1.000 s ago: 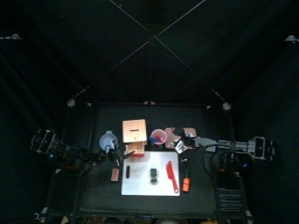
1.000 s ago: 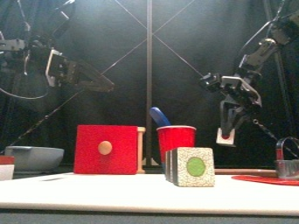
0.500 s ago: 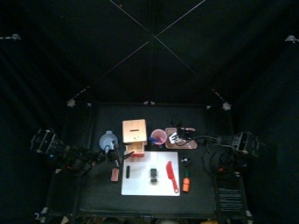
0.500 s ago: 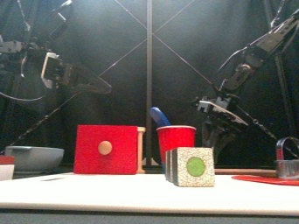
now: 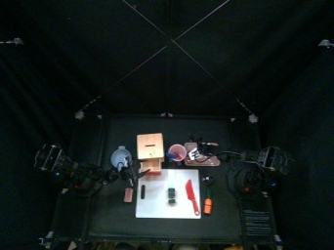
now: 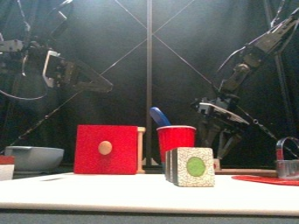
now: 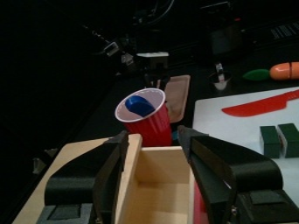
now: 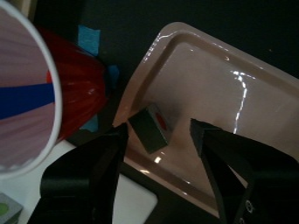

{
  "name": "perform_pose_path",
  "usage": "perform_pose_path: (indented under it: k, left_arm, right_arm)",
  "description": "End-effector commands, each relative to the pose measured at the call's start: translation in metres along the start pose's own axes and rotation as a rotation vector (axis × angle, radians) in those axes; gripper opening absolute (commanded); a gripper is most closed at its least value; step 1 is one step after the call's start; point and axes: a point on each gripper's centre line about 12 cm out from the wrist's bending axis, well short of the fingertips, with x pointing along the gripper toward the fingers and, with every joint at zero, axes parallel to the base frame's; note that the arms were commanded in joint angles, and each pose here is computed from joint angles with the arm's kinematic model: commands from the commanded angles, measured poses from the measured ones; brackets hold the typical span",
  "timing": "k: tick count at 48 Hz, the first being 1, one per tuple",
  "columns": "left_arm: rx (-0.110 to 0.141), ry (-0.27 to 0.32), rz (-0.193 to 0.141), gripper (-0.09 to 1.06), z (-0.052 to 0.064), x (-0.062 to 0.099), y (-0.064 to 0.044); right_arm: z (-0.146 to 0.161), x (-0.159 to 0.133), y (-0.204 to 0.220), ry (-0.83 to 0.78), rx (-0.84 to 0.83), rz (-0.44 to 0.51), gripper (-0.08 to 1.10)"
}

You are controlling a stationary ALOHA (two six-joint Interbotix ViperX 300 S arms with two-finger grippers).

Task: Place sushi on board then cut the sushi with the knife then place the pieces on the plate
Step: Place the 4 sushi pieces on the plate

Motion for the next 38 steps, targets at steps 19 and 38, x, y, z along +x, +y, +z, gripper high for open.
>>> perform_pose_path:
  k: [19,38]
  left_arm:
    - [-0.031,-0.03,0.029,0.86,0.011,0.005,0.004]
    - [-0.027,-0.02,0.031,0.86,0.008,0.004,0.005]
  right_arm:
    - [-0.054,-0.015,0.158,0.03,-0.585,0.145,0.9]
    - [-0.049,0.024,0.203,0.083,-0.734,0.152,0.9]
